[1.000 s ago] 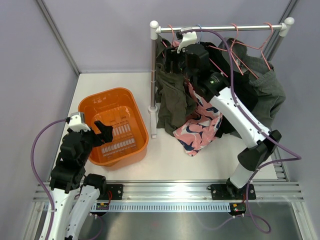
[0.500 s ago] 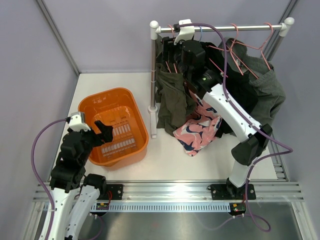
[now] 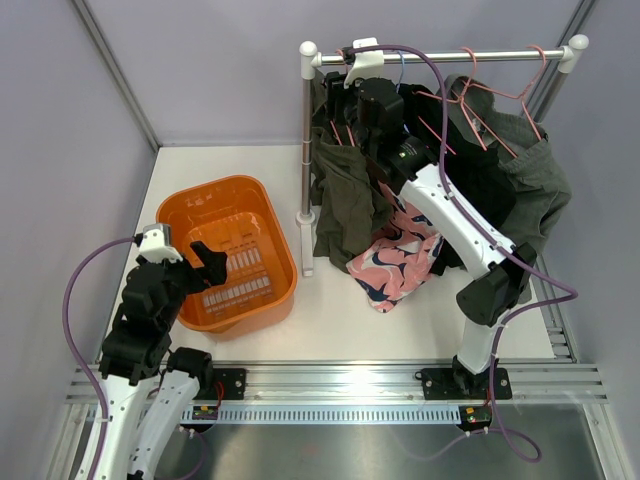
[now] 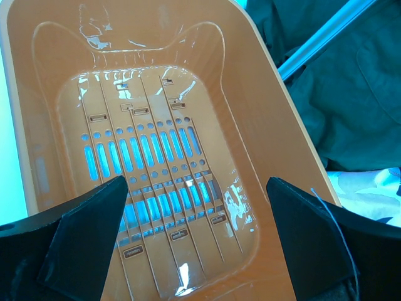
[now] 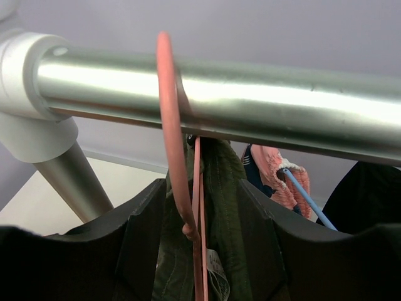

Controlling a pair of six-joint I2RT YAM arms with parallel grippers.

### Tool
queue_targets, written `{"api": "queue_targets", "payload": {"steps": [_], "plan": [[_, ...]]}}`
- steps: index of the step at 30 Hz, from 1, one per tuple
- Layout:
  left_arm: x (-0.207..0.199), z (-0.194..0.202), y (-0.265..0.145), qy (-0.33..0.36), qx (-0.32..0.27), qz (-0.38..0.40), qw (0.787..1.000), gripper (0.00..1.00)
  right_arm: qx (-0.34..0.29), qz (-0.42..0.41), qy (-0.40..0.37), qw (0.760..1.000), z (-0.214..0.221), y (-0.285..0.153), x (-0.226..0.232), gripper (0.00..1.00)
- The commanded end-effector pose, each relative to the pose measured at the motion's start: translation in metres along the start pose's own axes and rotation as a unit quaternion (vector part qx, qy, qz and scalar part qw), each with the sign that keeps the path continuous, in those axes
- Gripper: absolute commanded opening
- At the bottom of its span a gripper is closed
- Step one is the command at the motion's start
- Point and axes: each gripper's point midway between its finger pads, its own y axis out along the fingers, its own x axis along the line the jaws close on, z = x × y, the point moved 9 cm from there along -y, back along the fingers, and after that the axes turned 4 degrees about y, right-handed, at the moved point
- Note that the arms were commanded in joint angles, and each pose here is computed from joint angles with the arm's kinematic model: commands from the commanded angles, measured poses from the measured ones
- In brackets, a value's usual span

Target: Remove the shorts from the hanger

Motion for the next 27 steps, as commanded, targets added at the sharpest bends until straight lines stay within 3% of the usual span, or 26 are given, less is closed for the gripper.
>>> {"api": "queue_targets", "payload": {"steps": [1, 27], "plan": [[-0.002, -0.013, -0.005, 0.003, -0.023, -0.001, 1.000, 0.99, -0.022, 0.013, 0.009, 1.000, -0.014, 0.000, 0.000, 0.56], [-0.003, -0.013, -0.007, 0.004, -0.026, -0.001, 1.000, 0.99, -0.004, 0.024, 0.014, 1.000, 0.003, 0.006, 0.000, 0.47]]}}
